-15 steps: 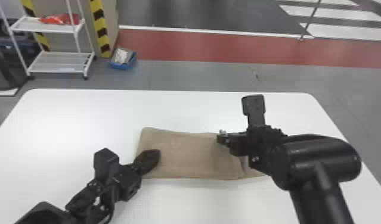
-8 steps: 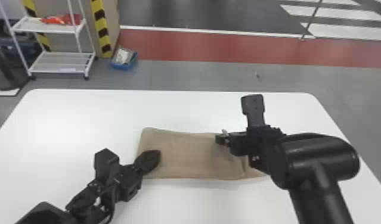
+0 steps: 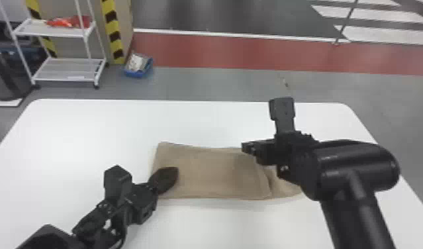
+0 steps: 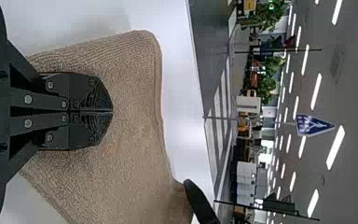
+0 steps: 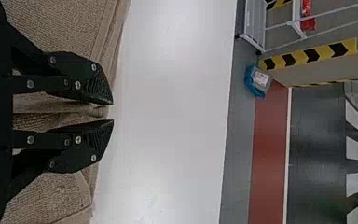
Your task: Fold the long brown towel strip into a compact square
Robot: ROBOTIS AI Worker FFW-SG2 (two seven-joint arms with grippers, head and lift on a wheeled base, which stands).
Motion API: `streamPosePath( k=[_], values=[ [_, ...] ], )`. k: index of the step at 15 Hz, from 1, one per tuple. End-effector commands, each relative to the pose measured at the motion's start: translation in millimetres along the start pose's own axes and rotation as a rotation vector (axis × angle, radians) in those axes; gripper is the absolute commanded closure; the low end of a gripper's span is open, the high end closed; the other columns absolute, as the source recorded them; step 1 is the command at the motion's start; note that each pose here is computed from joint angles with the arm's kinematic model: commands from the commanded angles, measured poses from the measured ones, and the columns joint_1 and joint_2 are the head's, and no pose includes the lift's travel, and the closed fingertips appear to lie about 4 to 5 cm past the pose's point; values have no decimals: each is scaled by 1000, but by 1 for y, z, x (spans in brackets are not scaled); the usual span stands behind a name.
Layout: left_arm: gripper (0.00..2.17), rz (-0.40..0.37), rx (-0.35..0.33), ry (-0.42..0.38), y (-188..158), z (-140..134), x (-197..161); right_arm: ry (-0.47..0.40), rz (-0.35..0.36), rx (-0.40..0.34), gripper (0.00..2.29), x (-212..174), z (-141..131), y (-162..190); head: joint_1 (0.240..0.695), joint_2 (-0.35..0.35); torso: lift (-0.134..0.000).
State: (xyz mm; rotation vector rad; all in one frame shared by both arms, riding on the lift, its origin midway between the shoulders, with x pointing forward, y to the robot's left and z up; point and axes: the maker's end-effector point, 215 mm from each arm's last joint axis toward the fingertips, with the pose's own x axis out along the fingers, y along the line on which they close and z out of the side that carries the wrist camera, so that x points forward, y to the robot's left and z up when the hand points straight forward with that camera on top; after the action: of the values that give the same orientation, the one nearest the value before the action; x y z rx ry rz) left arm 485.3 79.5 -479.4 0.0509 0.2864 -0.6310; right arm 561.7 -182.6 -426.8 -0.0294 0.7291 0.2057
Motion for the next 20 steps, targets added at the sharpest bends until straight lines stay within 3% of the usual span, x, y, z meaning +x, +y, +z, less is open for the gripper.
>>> streamPosePath(
  k=[1, 2, 5, 9, 12, 16, 18, 19, 20],
  values=[
    [1831, 0, -1, -3, -1, 1, 1, 5, 0, -2, 1197, 1, -1, -3, 695, -108, -124],
    [1831, 0, 3, -3, -1, 2, 2, 17, 5, 1, 1416, 1, -3, -5, 695, -109, -124],
    [1831, 0, 6, -5, -1, 3, 3, 20, 15, -1, 1642, 2, -6, -5, 695, -114, -124],
    [1831, 2, 7, -3, 0, 2, 3, -55, 15, -79, 1649, -11, 8, 7, 695, -115, -124],
    [1831, 1, 3, 1, 0, 1, 3, -171, 55, -131, 1649, -29, 40, 35, 695, -105, -124],
    [1828, 3, -1, -2, -1, 1, -1, -168, 81, -129, 1649, -51, 34, 54, 695, -73, -124],
    [1460, 22, -8, -18, 4, 5, -7, -147, 52, -125, 1649, -69, 24, 46, 695, -67, -124],
    [900, 25, -9, -32, 5, 10, -10, -146, 27, -120, 1649, -77, 20, 34, 695, -65, -124],
    [529, 27, -10, -37, 6, 13, -10, -147, 7, -103, 1649, -82, 18, 19, 695, -66, -124]
  ],
)
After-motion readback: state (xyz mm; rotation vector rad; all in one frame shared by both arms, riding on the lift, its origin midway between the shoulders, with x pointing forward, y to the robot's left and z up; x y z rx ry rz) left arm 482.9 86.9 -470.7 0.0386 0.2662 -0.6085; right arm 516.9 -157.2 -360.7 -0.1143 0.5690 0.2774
